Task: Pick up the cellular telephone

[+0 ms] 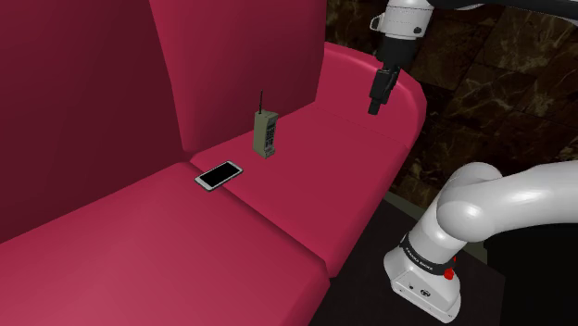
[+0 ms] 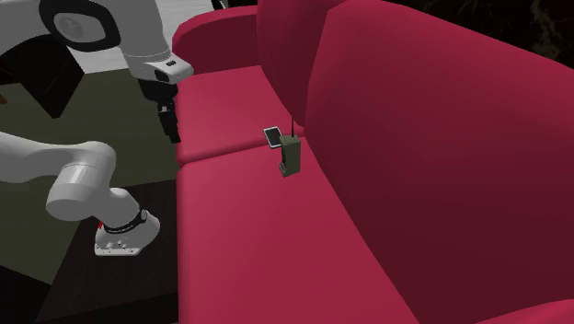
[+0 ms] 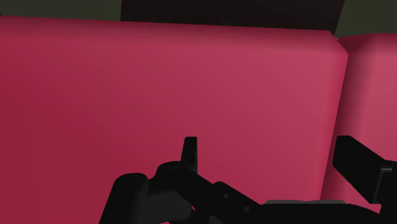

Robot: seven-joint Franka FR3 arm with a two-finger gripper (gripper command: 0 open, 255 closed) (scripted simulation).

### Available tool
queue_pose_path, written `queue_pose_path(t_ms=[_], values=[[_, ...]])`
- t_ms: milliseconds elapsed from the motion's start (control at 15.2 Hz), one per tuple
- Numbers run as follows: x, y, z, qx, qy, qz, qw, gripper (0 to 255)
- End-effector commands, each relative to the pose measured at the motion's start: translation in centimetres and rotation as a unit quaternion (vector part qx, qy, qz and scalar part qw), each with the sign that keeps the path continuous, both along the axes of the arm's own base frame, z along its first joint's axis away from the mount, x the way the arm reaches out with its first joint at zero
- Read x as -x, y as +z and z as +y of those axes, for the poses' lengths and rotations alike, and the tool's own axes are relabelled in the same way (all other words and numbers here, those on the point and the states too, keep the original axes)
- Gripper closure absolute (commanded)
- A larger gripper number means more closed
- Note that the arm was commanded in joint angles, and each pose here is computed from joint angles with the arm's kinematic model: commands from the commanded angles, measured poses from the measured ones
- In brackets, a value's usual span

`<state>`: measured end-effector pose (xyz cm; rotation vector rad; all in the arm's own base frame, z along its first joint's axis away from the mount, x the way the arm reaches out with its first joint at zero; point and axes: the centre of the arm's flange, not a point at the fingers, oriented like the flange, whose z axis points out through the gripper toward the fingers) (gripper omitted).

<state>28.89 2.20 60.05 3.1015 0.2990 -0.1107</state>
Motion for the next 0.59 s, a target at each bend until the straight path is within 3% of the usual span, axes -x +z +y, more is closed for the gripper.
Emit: queue_pose_path(t_ms=[0, 528], values=[[0.0, 0.0, 0.0, 0.0, 0.0, 0.0, 1.0, 0], [-9.5, -4.2, 1.8, -0.007, -0.004, 0.001, 1.0, 0]])
